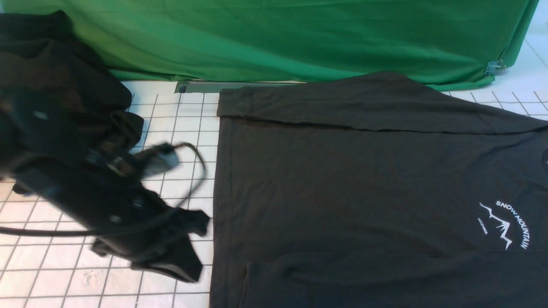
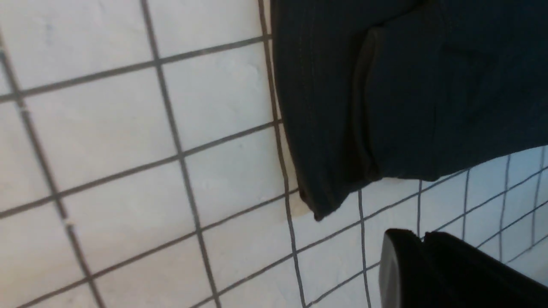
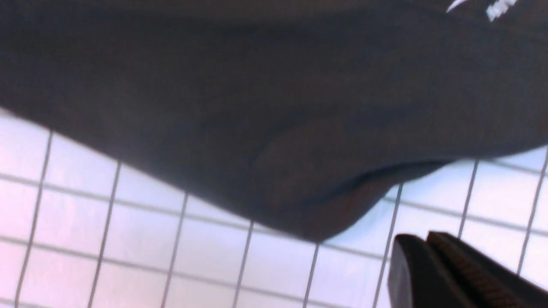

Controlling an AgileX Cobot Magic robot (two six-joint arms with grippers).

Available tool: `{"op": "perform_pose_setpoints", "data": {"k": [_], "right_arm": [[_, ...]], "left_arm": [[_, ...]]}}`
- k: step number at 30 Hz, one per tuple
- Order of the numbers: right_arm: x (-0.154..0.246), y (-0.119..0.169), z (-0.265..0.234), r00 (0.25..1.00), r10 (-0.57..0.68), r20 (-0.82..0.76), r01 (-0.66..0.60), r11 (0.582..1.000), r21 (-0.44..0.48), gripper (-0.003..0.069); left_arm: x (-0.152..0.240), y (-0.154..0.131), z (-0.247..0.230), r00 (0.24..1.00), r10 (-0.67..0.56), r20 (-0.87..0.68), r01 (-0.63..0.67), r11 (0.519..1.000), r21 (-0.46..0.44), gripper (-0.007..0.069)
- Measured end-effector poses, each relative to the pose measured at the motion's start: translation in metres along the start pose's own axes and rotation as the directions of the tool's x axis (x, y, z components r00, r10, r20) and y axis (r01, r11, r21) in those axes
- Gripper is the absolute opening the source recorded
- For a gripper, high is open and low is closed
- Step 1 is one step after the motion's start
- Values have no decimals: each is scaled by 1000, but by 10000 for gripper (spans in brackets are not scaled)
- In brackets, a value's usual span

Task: Fold a long-sleeved shirt over a white checkered tablecloth.
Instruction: 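Grasp the left edge of the dark T-shirt lying flat on the table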

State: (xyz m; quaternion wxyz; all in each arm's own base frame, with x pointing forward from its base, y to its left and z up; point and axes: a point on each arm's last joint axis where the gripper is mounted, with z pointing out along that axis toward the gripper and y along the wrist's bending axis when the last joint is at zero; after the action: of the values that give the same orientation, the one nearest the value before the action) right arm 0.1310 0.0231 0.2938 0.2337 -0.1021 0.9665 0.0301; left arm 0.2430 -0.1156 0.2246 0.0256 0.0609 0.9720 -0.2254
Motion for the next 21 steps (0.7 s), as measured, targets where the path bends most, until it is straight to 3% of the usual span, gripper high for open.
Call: {"op": "perform_pose_setpoints", "data": {"k": [5,8,12,16,21], "right_arm": [[-3,0,0,1000,0,31,0,1000,2,41],[-4,0,0,999,0,40,0,1000,3,48],[-4,0,0,999,0,47,0,1000,3,51],[-5,0,0,999,0,52,0,1000,4,59],[-5,0,0,999,0,54,0,1000,4,64]], "left_arm": [[-15,-25,30,998,63,-30,-64,997,-34,165],[-33,-38,49,995,95,-9,-95,994,-46,288],[-48,-44,68,994,110,-11,-111,992,-53,374],[-56,-39,86,995,96,-33,-98,993,-67,388],[-60,-35,96,994,100,-32,-102,992,-79,355]]}}
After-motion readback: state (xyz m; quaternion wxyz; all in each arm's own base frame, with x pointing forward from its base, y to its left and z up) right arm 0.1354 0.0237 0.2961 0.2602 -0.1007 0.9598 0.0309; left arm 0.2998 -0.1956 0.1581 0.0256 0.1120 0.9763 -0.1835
